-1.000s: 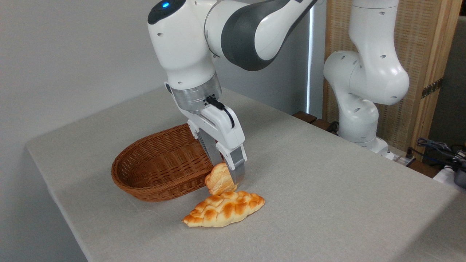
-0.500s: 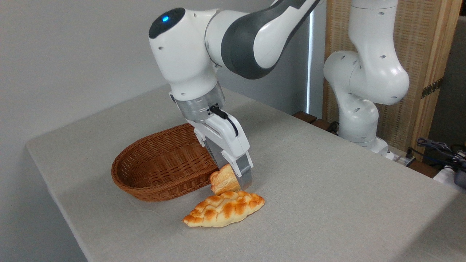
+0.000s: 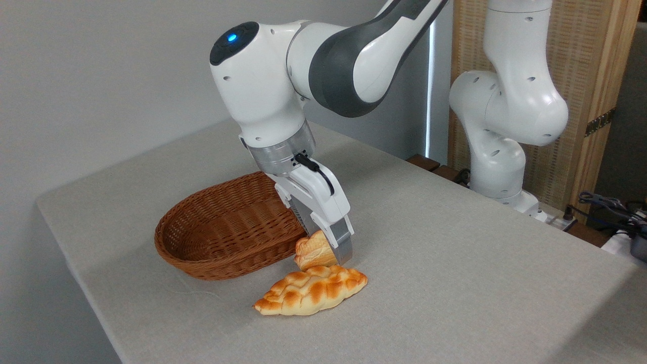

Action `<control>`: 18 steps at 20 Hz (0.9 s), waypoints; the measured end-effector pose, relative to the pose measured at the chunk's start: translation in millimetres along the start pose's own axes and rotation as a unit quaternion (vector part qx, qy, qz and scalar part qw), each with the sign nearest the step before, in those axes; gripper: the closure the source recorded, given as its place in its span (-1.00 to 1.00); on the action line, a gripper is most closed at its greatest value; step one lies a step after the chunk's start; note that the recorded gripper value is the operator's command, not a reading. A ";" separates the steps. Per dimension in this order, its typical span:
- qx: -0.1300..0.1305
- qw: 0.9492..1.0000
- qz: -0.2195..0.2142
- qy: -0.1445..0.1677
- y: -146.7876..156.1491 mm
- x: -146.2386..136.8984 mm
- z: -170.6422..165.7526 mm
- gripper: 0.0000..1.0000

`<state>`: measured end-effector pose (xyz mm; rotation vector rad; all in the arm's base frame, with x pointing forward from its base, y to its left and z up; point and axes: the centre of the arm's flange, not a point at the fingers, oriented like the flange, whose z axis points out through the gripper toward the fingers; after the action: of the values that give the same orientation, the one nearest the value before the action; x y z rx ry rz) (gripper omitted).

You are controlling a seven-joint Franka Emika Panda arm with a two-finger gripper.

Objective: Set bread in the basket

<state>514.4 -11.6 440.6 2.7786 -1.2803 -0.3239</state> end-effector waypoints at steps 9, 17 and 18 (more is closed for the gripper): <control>0.000 1.000 0.008 0.000 0.0 0.0 0.1 0.79; -0.001 1.000 0.008 0.000 0.1 0.0 0.6 0.79; -0.001 1.000 0.008 0.000 0.1 0.0 0.6 0.79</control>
<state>514.2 -11.6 440.0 2.7662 -1.3013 -0.3245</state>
